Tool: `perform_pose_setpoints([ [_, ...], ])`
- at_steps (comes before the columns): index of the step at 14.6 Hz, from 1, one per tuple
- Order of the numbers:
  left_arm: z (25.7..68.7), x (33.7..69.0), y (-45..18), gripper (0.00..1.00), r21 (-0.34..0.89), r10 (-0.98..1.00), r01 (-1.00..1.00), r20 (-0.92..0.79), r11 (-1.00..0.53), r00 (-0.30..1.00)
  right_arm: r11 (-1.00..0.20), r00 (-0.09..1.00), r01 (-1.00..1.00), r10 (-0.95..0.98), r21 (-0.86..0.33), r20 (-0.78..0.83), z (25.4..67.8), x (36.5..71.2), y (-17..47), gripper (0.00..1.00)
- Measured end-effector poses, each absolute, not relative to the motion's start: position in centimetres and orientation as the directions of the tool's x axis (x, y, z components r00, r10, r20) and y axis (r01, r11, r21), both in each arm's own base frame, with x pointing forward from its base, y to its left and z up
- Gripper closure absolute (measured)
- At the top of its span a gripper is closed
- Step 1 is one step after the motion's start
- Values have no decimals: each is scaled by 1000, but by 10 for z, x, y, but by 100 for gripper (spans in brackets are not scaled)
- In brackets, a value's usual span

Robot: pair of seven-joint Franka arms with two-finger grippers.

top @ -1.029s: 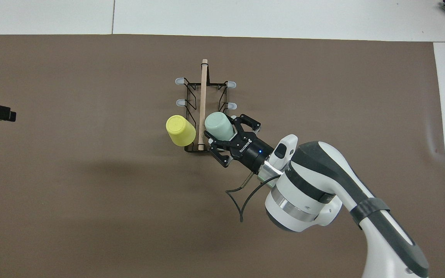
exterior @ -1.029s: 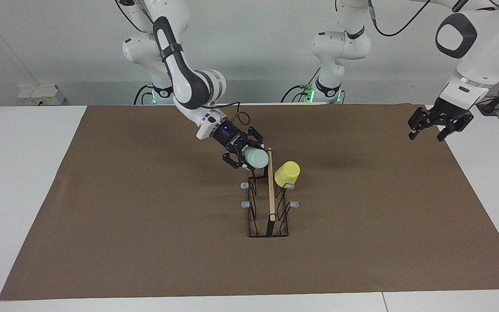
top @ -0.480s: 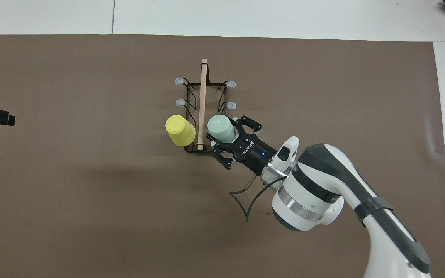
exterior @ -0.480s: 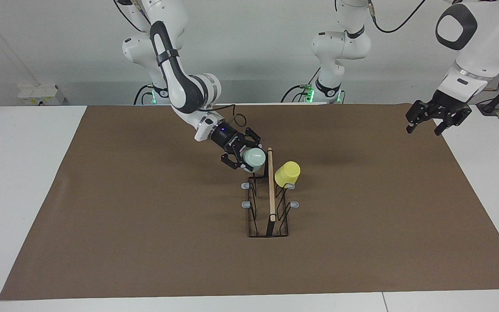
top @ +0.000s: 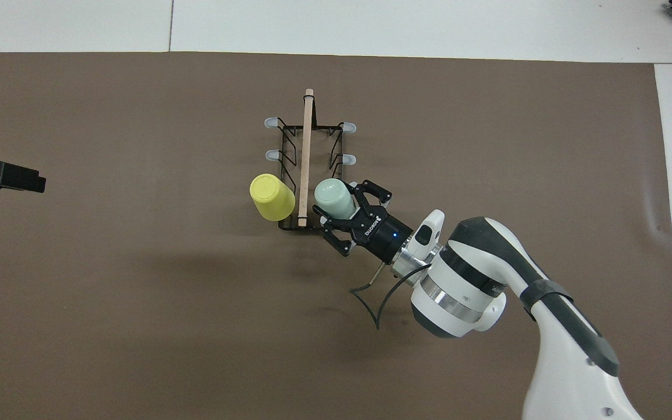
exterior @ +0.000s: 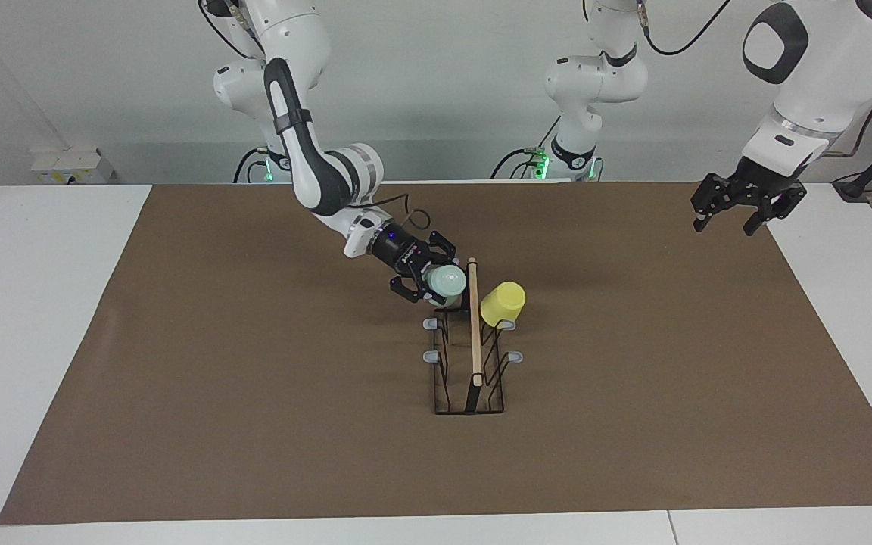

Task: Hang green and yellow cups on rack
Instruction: 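Push the green cup onto the rack peg with the right gripper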

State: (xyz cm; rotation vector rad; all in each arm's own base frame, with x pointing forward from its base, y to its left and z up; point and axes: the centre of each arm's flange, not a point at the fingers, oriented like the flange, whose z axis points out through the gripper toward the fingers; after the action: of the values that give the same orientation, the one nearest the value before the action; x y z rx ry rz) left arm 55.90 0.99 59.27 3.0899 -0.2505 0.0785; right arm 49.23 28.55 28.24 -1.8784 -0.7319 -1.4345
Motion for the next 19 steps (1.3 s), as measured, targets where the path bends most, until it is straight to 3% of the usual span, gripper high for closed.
perform_pose_setpoints([
  [2,591,557,9,7,39,-161,-163,37,-986,986,-635,250,755,55,-159,967,283,493,285,26],
  [4,591,557,9,7,40,-158,-159,33,-986,987,-647,268,747,87,-150,960,284,491,287,5],
  [5,591,557,9,7,39,-150,-151,32,-988,988,-655,276,742,105,-142,955,288,491,289,0],
  [12,588,558,8,6,-9,-130,-130,19,-991,991,-668,290,738,188,-94,938,357,507,303,0],
  [15,588,558,6,0,-13,-134,-134,18,-991,991,-647,259,760,211,-64,943,380,516,300,0],
  [19,588,558,9,0,-14,-124,-124,18,-992,992,-590,184,806,324,46,928,399,537,282,0],
])
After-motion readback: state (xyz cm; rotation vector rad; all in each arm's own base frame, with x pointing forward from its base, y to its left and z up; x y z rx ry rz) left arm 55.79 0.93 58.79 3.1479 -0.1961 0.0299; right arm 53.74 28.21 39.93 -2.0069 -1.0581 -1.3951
